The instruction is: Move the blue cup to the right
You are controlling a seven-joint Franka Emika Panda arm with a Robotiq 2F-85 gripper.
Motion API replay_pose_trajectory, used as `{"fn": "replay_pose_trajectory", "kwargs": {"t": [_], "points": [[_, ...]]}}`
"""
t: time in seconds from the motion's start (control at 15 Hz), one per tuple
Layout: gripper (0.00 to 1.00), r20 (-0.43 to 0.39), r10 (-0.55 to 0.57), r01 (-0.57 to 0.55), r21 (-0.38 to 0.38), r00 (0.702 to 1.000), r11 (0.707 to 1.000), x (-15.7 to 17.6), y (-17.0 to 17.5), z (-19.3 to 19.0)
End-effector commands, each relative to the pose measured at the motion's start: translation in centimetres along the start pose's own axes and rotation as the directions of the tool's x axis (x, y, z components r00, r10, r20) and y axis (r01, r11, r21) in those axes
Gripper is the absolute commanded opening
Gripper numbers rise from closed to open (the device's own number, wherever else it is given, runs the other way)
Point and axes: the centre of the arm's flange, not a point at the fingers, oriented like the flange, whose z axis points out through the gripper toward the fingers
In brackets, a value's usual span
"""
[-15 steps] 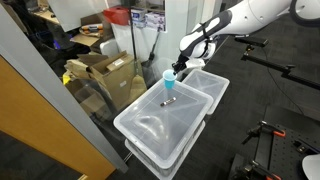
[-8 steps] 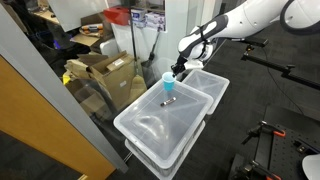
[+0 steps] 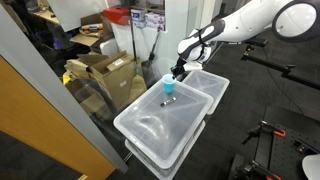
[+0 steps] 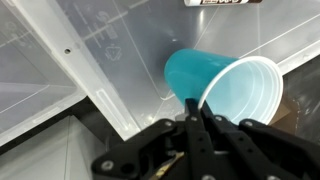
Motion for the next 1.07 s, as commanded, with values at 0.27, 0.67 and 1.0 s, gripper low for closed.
{"fn": "replay_pose_trajectory", "kwargs": {"t": [0.27, 0.67, 1.0], "points": [[0.09, 0.017, 0.044, -0.044, 0.0, 0.999, 0.999, 1.6, -0.3, 0.6], [0.35, 0.025, 0.042, -0.042, 0.001, 0.999, 0.999, 1.8, -0.5, 0.7], [0.27, 0.013, 0.029, -0.029, -0.004, 0.999, 1.0, 1.2, -1.4, 0.1]]}}
